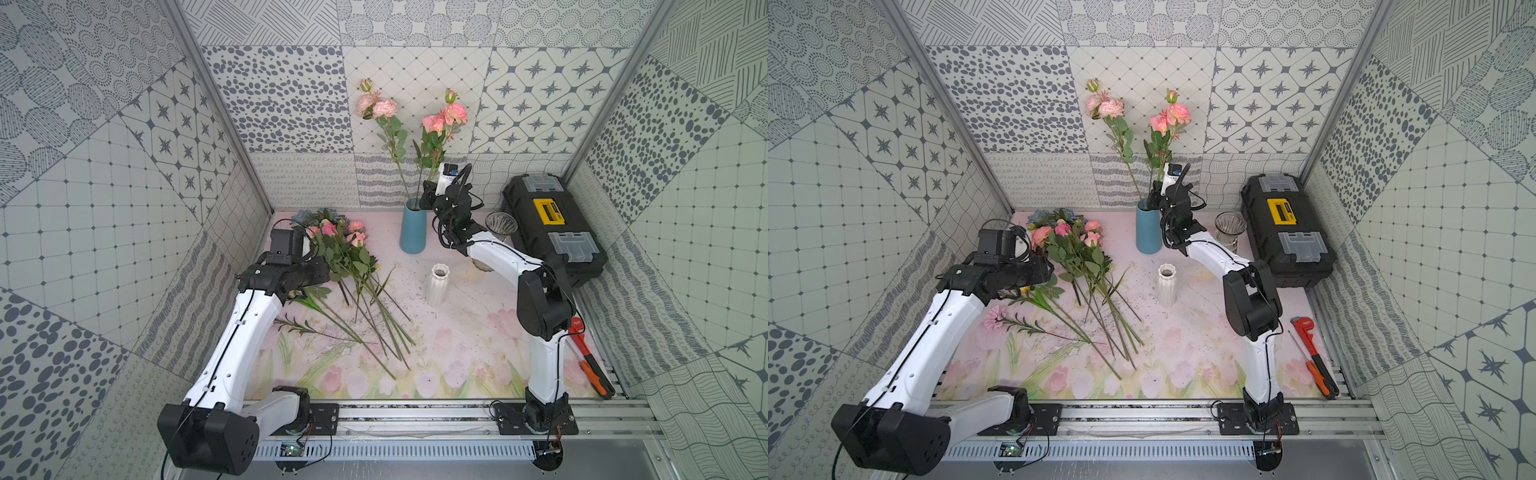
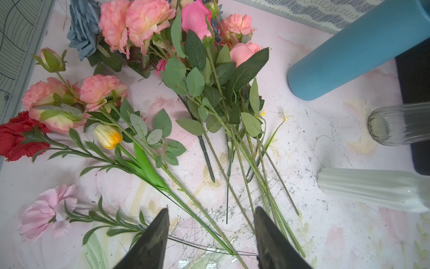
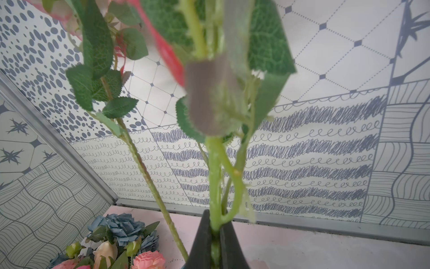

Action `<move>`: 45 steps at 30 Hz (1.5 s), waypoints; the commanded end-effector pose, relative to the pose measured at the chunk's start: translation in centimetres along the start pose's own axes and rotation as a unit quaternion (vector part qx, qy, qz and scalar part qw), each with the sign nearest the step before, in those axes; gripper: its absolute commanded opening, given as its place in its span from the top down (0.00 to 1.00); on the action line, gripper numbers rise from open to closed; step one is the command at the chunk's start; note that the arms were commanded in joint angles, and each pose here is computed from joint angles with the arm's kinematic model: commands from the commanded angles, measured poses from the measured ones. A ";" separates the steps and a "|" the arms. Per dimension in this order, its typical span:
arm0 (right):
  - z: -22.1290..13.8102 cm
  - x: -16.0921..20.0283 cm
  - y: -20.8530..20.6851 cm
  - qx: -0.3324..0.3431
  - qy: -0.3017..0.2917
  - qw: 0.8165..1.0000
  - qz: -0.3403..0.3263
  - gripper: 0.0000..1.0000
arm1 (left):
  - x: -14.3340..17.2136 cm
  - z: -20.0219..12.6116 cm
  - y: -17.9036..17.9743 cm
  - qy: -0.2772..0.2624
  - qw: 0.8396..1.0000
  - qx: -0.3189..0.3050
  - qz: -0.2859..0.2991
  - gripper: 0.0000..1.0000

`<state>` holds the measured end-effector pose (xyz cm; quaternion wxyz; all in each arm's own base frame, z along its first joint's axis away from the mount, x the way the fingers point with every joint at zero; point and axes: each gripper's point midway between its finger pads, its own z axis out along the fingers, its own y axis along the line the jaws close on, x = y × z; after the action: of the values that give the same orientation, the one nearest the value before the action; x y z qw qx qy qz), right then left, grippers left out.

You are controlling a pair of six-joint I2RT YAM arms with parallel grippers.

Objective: Place the pink flowers into the vase
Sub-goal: Place the flower in the vase.

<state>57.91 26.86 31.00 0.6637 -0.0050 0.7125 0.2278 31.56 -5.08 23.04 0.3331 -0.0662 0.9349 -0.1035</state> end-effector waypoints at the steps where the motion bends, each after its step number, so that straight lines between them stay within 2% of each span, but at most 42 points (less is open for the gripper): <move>1: 0.4 0.4 0.0 -0.008 -0.009 1.000 0.008 0.95 | -0.7 -0.2 0.2 -0.016 1.000 -0.001 -0.006 0.42; 6: 0.6 1.3 -0.2 -0.007 0.001 1.000 0.008 0.92 | -0.8 -0.4 0.2 -0.021 1.000 -0.001 -0.005 0.42; 8: 0.6 1.6 -0.2 -0.007 0.005 1.000 0.008 0.86 | -0.8 -0.5 0.2 -0.022 1.000 -0.002 -0.006 0.42; 13: 0.3 2.0 -0.3 -0.007 0.011 1.000 0.006 0.79 | -0.7 -0.3 0.3 -0.018 1.000 -0.005 -0.007 0.41; 17: 0.0 1.9 -0.4 -0.005 0.011 1.000 0.002 0.83 | -0.8 -0.4 0.3 -0.020 1.000 -0.005 -0.008 0.41; 45: 0.3 1.8 -0.6 -0.002 0.009 1.000 -0.003 0.82 | -0.9 -0.5 0.5 -0.024 1.000 -0.005 -0.010 0.41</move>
<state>57.97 27.17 27.50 0.6389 -0.0120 0.7362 0.2230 31.50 -4.81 23.33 0.3385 -0.0730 0.9326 -0.1019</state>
